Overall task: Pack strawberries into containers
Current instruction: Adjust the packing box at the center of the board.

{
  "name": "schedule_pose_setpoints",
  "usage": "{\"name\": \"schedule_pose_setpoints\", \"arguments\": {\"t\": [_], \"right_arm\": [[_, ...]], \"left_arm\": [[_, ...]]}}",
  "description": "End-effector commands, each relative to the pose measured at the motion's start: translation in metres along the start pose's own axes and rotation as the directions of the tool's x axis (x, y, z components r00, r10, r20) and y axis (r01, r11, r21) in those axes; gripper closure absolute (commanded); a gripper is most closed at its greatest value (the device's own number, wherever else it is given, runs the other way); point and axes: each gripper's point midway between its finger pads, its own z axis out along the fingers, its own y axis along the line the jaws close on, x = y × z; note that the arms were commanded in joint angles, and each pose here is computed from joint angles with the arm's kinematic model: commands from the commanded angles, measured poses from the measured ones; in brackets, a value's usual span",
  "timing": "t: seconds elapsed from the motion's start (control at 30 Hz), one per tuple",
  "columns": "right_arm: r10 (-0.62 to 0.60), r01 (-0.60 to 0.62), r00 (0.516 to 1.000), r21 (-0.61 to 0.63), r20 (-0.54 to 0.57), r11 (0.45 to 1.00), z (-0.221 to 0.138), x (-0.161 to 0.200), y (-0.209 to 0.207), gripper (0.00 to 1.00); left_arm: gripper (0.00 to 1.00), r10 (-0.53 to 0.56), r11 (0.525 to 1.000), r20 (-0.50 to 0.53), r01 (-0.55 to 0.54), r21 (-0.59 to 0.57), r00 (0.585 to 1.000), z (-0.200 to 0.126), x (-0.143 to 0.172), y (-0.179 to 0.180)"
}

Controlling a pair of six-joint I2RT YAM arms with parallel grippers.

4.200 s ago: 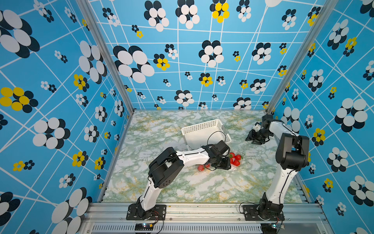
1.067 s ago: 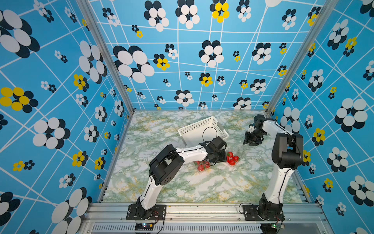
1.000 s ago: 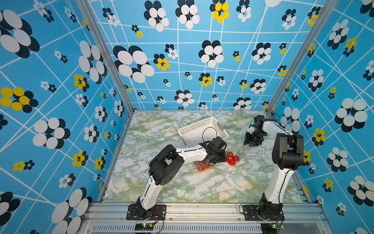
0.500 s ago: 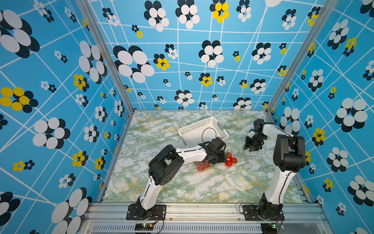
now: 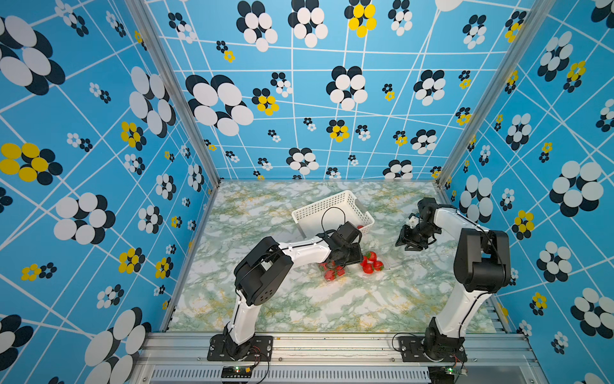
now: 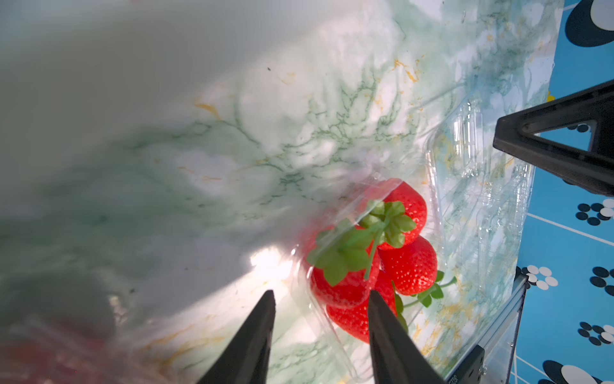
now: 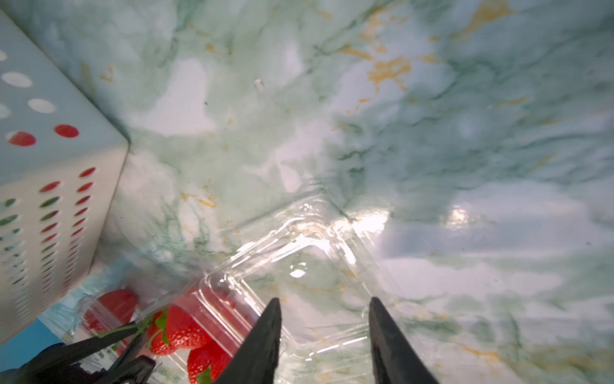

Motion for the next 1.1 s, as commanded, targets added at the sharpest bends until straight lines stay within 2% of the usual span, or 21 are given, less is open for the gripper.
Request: {"name": "schedule_pose_setpoints", "arguments": {"t": [0.0,0.23,0.53,0.87,1.07], "right_arm": [[0.012,-0.012,1.000,-0.009,-0.002,1.000,0.001,0.004,0.004,0.55],[-0.018,0.014,0.997,0.045,0.079,0.999,-0.009,-0.010,-0.003,0.55],[-0.013,0.010,0.999,0.094,0.035,0.996,0.010,-0.009,-0.020,0.54],[-0.006,0.006,1.000,0.071,0.000,0.997,0.029,-0.002,-0.025,0.55],[-0.018,0.018,1.000,-0.014,-0.010,1.000,0.027,0.006,-0.010,0.56]], "left_arm": [[0.53,0.005,1.000,0.023,-0.004,-0.002,1.000,-0.012,-0.004,-0.001],[0.54,0.015,1.000,0.019,-0.015,0.003,1.000,-0.014,-0.002,-0.005],[0.53,0.029,0.999,-0.003,-0.029,0.024,1.000,-0.012,0.004,-0.014],[0.55,0.036,0.999,-0.011,-0.036,0.026,0.999,-0.010,0.009,-0.018],[0.56,0.040,0.999,-0.017,-0.040,0.000,0.999,-0.011,0.010,-0.017]]}}
